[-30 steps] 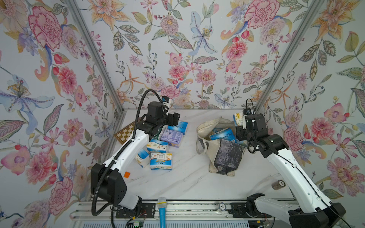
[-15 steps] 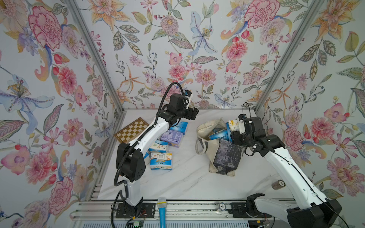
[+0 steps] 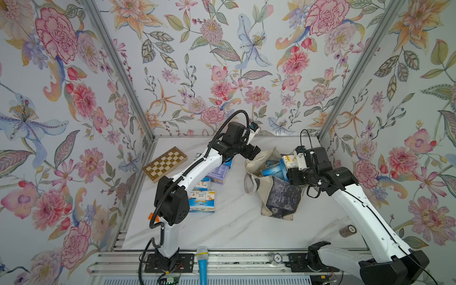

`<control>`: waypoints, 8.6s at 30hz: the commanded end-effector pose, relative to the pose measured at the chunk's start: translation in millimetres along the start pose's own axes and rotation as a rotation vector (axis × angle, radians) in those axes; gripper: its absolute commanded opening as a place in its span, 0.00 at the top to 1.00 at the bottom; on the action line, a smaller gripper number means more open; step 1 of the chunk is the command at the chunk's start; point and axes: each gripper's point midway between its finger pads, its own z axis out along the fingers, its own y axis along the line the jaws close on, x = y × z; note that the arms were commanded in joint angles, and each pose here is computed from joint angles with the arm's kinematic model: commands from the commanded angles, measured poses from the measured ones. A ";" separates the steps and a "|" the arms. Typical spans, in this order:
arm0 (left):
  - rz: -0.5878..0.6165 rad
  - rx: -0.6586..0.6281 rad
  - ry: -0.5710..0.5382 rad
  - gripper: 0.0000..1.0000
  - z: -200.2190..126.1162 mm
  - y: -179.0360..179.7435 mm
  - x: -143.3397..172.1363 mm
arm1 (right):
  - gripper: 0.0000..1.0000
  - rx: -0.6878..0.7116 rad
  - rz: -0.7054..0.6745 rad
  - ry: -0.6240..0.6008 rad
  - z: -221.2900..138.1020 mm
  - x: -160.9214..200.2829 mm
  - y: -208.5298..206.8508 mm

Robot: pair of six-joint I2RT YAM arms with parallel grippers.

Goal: Put tissues into the canvas bag
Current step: Place the pack of facial tissues in the canvas bag, then adjust the canvas bag at the center of the board.

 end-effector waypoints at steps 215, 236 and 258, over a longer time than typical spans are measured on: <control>-0.223 0.046 -0.027 0.99 -27.9 -42.4 52.5 | 0.41 -0.072 0.842 -0.421 -71.5 -7.8 -98.2; -0.113 -0.069 0.028 0.85 -38.2 -26.0 72.8 | 0.86 -0.031 0.873 -0.344 -33.8 5.2 -116.2; 0.151 0.056 -0.189 0.33 -54.9 -43.7 -76.8 | 1.00 -0.174 0.527 -0.385 -62.1 -25.7 -75.1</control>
